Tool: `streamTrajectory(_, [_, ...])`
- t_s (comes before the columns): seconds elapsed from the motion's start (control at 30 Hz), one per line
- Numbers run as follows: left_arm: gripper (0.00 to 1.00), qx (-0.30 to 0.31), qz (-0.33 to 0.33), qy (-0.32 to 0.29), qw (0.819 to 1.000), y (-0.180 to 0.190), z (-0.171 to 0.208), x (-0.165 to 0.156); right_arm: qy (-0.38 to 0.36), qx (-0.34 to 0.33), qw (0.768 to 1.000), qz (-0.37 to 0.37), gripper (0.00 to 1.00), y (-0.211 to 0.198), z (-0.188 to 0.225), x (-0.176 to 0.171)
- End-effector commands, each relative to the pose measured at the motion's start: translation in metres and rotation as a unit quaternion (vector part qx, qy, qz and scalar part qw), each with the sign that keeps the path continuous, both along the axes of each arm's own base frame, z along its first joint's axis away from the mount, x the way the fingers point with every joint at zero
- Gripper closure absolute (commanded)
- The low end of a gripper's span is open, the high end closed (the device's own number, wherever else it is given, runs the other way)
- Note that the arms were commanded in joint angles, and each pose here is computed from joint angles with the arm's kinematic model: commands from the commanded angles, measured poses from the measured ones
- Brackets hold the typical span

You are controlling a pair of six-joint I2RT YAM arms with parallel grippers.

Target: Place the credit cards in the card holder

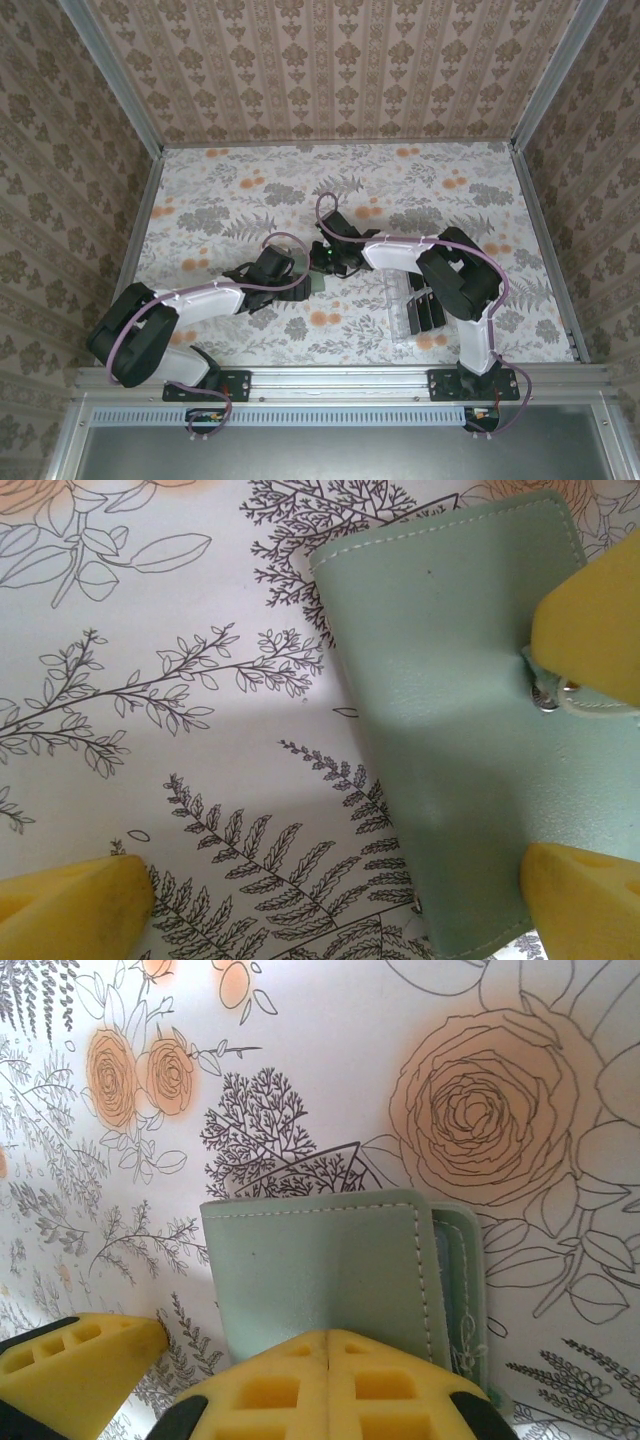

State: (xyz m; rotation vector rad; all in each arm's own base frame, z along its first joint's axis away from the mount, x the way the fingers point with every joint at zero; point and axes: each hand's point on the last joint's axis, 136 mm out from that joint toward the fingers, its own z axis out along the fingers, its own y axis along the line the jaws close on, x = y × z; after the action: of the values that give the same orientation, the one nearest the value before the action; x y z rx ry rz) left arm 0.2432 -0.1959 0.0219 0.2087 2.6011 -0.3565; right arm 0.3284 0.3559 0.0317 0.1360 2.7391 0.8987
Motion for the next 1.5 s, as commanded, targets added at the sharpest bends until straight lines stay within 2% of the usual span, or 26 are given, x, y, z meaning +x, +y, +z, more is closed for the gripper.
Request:
streamTrajectory(0.0, [0.0,0.012,0.018,0.049,0.999,0.016,-0.027,-0.019,0.06,-0.064,0.996,0.005,1.0,-0.02,-0.05,-0.041])
streamTrajectory(0.2, [0.0,-0.022,0.066,0.023,0.997,0.026,-0.005,-0.011,0.052,-0.101,0.993,0.01,1.0,-0.028,-0.065,-0.056])
streamTrajectory(0.47, [0.0,-0.039,0.154,-0.016,0.987,0.064,0.025,-0.003,0.037,-0.141,0.989,0.017,1.0,-0.036,-0.074,-0.061])
streamTrajectory(0.63, [0.0,-0.034,0.147,-0.01,0.989,0.067,0.027,-0.001,0.025,-0.161,0.986,0.021,1.0,-0.04,-0.073,-0.06])
streamTrajectory(0.9, [0.0,-0.02,0.117,0.019,0.993,0.056,0.017,0.011,-0.013,-0.145,0.988,0.048,1.0,-0.027,-0.05,-0.054])
streamTrajectory(1.2, [0.0,-0.021,0.131,0.025,0.991,0.057,0.013,0.013,-0.035,-0.232,0.967,0.095,1.0,-0.036,-0.068,-0.078])
streamTrajectory(1.47, [0.0,-0.01,0.141,0.025,0.99,0.063,0.01,0.012,-0.082,-0.323,0.938,0.098,1.0,-0.057,-0.089,-0.092])
